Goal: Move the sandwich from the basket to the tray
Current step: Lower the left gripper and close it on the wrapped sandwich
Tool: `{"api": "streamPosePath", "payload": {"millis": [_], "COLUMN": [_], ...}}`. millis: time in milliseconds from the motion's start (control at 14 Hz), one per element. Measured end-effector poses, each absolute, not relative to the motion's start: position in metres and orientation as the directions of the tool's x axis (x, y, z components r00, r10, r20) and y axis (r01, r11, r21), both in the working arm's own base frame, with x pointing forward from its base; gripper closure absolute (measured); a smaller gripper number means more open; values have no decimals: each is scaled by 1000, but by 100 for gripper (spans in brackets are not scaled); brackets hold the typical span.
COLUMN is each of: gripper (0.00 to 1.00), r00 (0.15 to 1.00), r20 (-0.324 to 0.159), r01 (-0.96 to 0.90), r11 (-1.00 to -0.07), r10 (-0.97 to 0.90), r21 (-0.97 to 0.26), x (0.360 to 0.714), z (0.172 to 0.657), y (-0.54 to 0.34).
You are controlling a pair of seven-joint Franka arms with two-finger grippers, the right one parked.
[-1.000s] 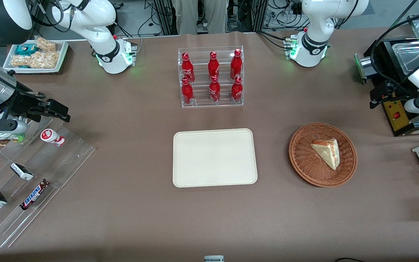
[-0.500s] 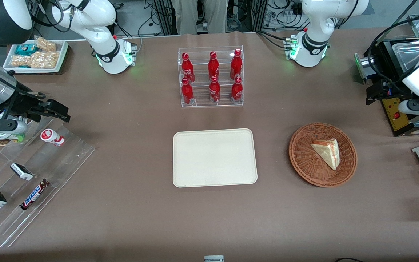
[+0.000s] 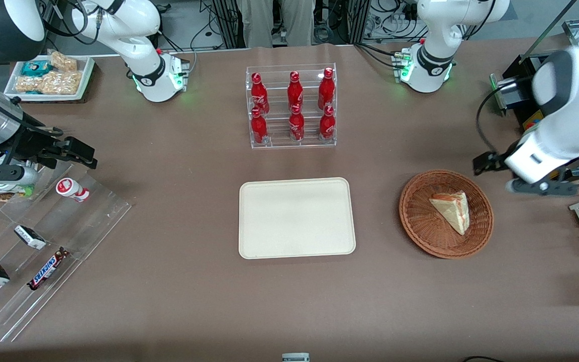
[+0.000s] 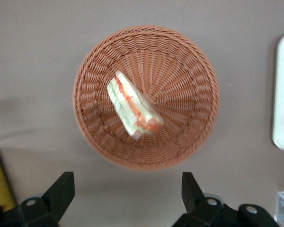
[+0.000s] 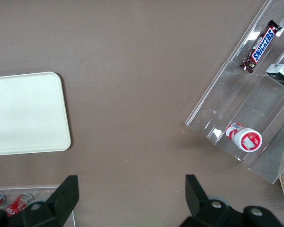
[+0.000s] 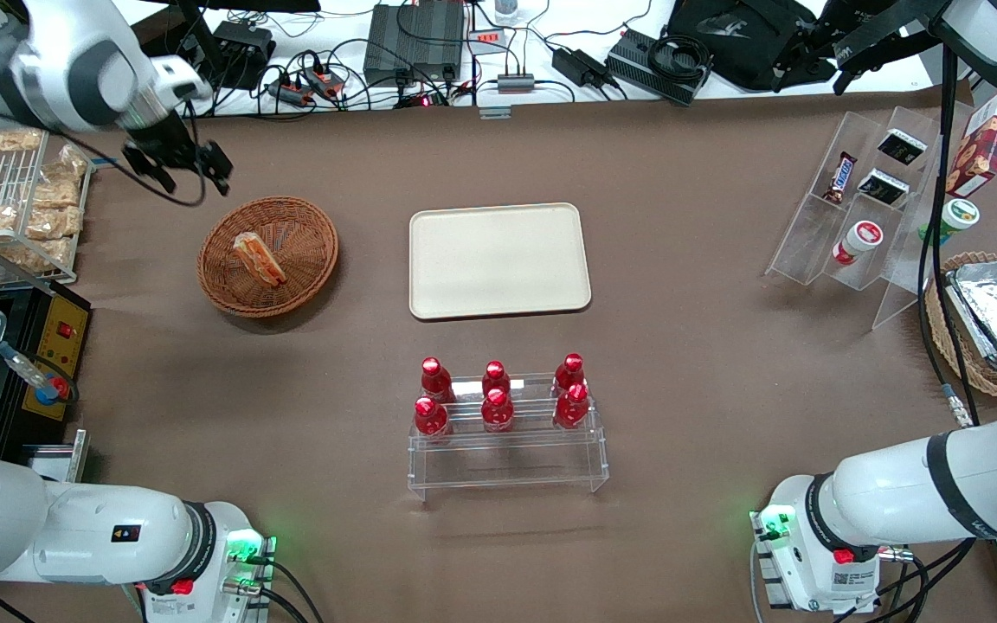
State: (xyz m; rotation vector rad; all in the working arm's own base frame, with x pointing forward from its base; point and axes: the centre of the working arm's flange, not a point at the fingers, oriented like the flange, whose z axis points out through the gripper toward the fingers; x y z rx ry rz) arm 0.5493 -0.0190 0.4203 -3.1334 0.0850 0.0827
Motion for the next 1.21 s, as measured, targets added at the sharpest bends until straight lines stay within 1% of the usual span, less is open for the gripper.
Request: {"api": "streamPosePath", "payload": {"millis": [143, 214, 286, 429, 571, 714, 857, 929, 1071, 1143, 1214], "gripper": [0, 0, 0, 0, 0, 0, 1, 4, 27, 40, 48], "r00": [1000, 998, 989, 924, 820, 747, 712, 706, 706, 707, 715], "r20": [15, 50, 67, 73, 86, 91, 86, 82, 76, 75, 70], "r01": [-16, 42, 134, 375, 563, 654, 692, 699, 701, 700, 694], "r11": [-1000, -999, -991, -927, -825, -752, -717, -711, -710, -711, -718], "r10": [-16, 41, 134, 376, 566, 659, 697, 703, 704, 703, 696], "r21": [-5, -1, 7, 27, 57, 78, 79, 75, 68, 66, 53], "x": [536, 528, 522, 519, 524, 527, 529, 529, 530, 531, 532], "z": [366, 345, 329, 313, 305, 291, 270, 260, 248, 250, 254], "y": [-19, -18, -18, -19, -22, -24, -23, -23, -23, -24, -25]}}
